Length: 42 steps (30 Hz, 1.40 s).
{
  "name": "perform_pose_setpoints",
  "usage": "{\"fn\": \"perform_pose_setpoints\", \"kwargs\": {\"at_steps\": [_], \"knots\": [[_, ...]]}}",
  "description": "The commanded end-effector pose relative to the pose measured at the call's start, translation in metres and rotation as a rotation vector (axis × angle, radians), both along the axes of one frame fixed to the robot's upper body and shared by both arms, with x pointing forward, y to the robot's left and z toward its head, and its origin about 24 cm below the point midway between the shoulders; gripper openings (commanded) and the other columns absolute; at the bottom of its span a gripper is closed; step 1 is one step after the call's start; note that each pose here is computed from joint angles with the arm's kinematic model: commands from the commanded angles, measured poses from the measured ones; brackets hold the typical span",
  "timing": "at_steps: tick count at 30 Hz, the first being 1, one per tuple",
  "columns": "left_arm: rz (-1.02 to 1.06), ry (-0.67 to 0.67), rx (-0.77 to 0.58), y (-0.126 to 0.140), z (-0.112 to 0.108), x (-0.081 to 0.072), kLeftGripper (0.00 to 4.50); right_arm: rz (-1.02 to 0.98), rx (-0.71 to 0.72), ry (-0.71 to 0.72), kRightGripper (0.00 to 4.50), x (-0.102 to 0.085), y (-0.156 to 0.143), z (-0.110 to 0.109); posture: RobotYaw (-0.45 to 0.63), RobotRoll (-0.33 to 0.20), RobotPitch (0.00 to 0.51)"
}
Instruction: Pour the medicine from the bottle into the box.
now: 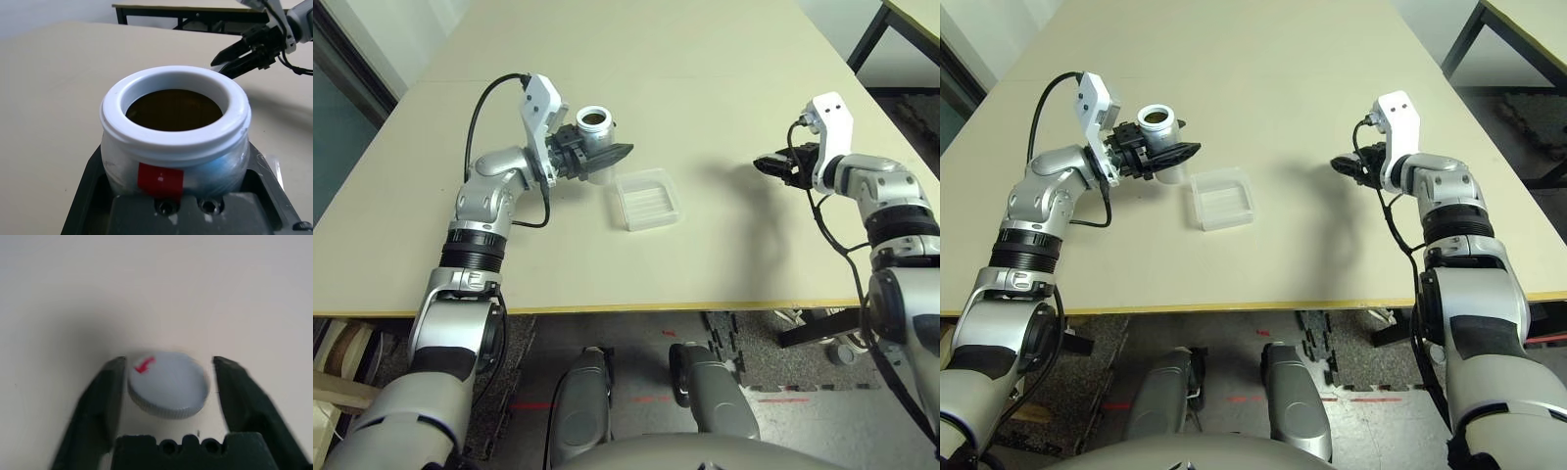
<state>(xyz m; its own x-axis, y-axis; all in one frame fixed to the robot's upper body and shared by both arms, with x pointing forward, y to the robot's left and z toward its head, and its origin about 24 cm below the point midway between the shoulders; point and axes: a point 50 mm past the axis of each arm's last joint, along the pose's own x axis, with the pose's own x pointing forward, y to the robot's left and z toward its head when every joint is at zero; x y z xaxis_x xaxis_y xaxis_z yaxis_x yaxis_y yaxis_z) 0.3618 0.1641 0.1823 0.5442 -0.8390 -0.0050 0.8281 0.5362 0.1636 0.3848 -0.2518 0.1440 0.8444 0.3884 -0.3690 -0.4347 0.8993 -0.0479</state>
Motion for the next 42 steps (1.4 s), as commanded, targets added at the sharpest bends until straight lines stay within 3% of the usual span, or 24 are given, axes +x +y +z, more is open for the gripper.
{"fn": "perform_pose_setpoints", "kwargs": {"at_steps": [1, 7, 14, 22, 27, 37, 42], "knots": [[0.019, -0.015, 0.014, 0.001, 0.003, 0.003, 2.71, 0.027, -0.001, -0.058, 4.5, 0.002, 0.001, 0.009, -0.07, 0.0, 0.14], [0.077, 0.003, 0.07, 0.006, 0.0, 0.01, 2.71, 0.25, -0.052, -0.126, 4.5, -0.004, 0.01, 0.024, -0.08, 0.0, 0.139], [0.118, 0.02, 0.144, 0.011, 0.004, 0.02, 2.71, 0.625, -0.012, -0.195, 4.5, -0.024, 0.03, 0.047, -0.09, 0.0, 0.137], [0.131, 0.044, 0.148, 0.015, 0.006, 0.024, 2.71, 0.859, 0.027, -0.219, 4.5, -0.041, 0.048, 0.049, -0.09, 0.0, 0.134], [0.145, 0.049, 0.161, 0.017, 0.006, 0.024, 2.71, 0.914, -0.056, -0.198, 4.5, -0.044, 0.055, 0.037, -0.09, 0.0, 0.133], [0.253, 0.018, 0.153, 0.016, 0.009, 0.029, 2.71, 0.899, -0.057, -0.184, 4.5, -0.04, 0.065, 0.026, -0.07, 0.0, 0.133], [0.297, -0.037, 0.305, 0.012, 0.009, 0.032, 2.71, 0.896, -0.051, -0.182, 4.5, -0.04, 0.067, 0.023, -0.07, 0.0, 0.131]]}}
